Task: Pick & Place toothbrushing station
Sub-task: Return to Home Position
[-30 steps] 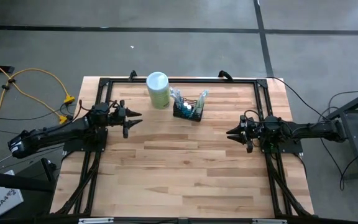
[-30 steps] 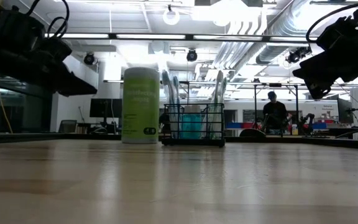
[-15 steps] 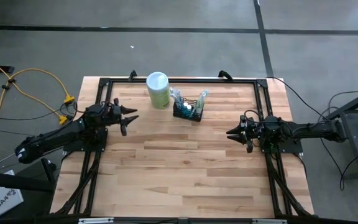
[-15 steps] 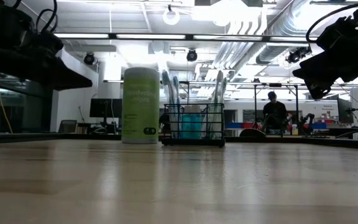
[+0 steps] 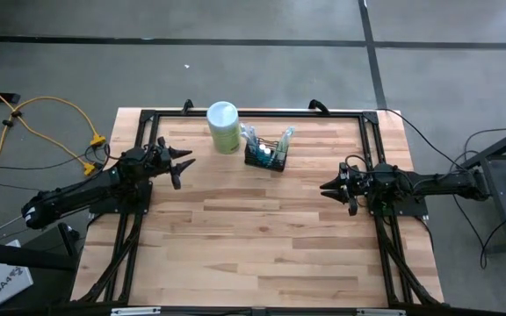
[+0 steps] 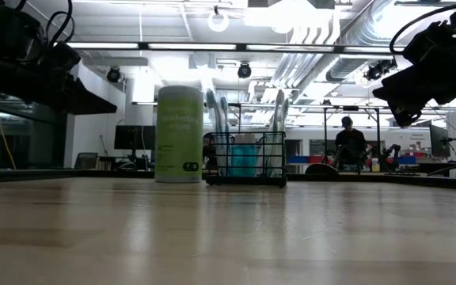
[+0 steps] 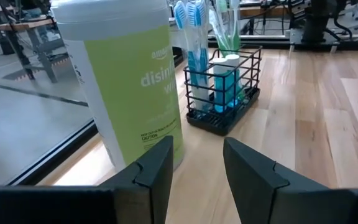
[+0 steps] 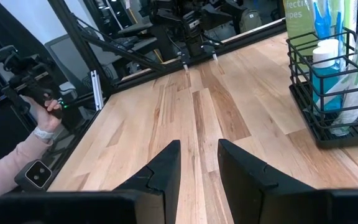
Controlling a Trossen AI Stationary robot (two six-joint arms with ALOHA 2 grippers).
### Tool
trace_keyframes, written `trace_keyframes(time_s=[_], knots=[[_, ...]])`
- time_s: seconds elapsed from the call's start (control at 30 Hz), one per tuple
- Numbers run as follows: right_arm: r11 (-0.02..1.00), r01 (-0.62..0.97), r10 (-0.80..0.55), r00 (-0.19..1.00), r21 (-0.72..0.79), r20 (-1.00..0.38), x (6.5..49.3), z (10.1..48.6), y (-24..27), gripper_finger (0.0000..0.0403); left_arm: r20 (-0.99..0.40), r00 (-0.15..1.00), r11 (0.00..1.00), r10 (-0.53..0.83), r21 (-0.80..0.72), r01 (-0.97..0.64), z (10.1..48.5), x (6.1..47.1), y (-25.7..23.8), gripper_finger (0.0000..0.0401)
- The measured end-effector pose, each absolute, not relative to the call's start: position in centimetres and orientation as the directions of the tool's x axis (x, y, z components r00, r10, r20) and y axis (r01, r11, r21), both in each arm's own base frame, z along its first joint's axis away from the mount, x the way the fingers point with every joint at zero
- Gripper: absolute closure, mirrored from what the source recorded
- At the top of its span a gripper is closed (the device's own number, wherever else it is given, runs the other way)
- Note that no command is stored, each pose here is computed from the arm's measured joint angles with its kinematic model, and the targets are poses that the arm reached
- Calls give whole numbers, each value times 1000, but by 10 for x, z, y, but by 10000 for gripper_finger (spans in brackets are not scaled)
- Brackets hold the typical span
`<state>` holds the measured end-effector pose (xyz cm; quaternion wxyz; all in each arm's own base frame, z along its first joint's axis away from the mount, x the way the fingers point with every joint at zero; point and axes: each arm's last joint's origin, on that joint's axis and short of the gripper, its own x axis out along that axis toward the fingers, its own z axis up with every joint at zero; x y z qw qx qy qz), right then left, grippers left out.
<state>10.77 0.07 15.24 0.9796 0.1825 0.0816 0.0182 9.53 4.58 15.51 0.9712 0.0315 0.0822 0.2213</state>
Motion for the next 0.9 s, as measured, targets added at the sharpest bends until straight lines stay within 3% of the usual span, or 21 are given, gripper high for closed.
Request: trace_keyframes(time_s=[0.6, 0.9], knots=[[946, -10, 62, 987, 323, -149, 108, 153, 1, 304, -137, 897, 907, 420, 88, -411, 156, 95, 45, 265], [963, -45, 64, 996, 265, -64, 107, 161, 1, 304, -137, 897, 907, 420, 76, -413, 156, 95, 45, 265]])
